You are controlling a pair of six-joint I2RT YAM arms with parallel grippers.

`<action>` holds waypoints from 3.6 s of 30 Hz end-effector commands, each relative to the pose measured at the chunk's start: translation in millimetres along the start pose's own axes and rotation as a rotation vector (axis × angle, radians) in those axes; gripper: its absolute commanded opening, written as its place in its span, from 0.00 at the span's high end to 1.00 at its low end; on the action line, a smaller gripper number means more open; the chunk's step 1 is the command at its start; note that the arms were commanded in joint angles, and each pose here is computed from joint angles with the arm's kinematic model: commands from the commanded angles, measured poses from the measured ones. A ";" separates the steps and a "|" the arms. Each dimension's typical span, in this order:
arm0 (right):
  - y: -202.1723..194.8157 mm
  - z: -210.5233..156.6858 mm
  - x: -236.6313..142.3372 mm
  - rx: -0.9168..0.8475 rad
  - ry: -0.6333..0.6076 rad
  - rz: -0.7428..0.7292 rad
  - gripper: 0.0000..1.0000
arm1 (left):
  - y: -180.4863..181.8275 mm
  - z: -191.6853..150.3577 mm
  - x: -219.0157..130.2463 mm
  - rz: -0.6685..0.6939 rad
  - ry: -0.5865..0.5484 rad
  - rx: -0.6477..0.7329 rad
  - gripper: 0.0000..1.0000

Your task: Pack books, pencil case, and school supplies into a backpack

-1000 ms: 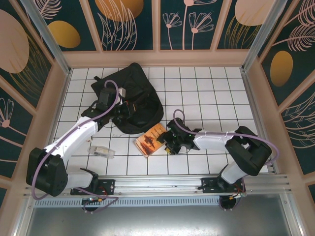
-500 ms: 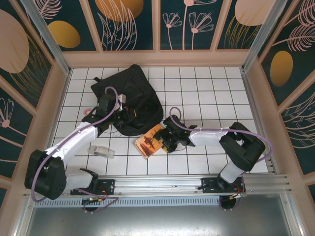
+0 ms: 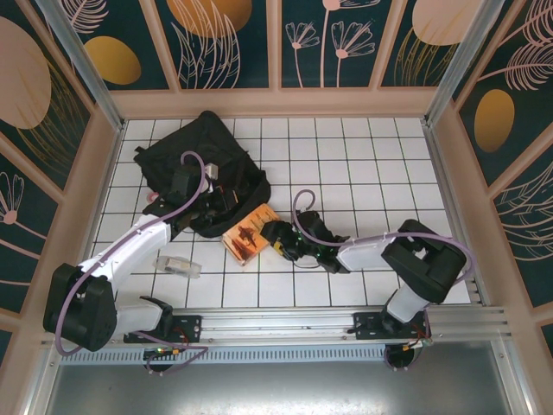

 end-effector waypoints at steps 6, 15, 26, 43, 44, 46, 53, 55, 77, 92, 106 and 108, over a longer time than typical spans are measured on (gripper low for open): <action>46.5 29.3 -14.2 -0.087 -0.207 0.214 0.30 | -10.3 -16.0 -0.8 -0.065 0.088 -0.020 1.00; -6.4 18.3 13.0 0.009 -0.088 0.020 0.29 | -17.9 -11.1 -0.4 -0.081 0.084 -0.015 1.00; -10.5 34.7 -8.2 -0.002 -0.157 0.016 0.94 | -27.6 -3.1 -3.6 -0.079 0.068 0.016 1.00; 109.0 59.0 -170.1 -0.479 -0.348 0.052 1.00 | -98.3 50.4 -24.6 -0.072 -0.013 0.271 1.00; 116.0 59.5 -173.9 -0.499 -0.345 0.065 1.00 | -101.8 49.6 -23.4 -0.090 0.003 0.277 1.00; 127.7 63.5 -177.8 -0.534 -0.350 0.073 1.00 | -108.3 46.8 -20.6 -0.130 0.041 0.288 1.00; 134.0 103.5 -164.9 -0.561 -0.422 0.013 1.00 | -126.2 60.1 -35.7 -0.120 -0.009 0.356 1.00; 129.4 116.7 -158.9 -0.538 -0.424 0.034 1.00 | -132.0 69.3 -43.2 -0.095 -0.056 0.375 1.00; 162.3 109.3 -212.5 -0.604 -0.472 0.189 1.00 | -226.2 169.3 -87.1 -0.054 -0.446 0.516 1.00; 161.5 145.1 -201.4 -0.560 -0.589 0.067 1.00 | -187.0 77.4 -23.1 -0.278 -0.101 0.419 1.00; 86.2 141.0 -73.4 -0.472 -0.398 -0.091 1.00 | -208.7 58.7 -36.0 -0.445 0.006 0.330 1.00; 93.0 141.9 -59.7 -0.462 -0.357 -0.038 1.00 | -210.9 53.5 -32.2 -0.449 0.019 0.335 1.00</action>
Point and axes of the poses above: each hand's point on the last joint's axis, 136 mm out from that joint toward the fingers, its own x axis out along the fingers, its own y axis along the line the jaws close on, z = x × y, the point moved 4 cm from there along -x, back along the fingers, and after that the axes turned 12 degrees about -x, right-handed, at the moved point
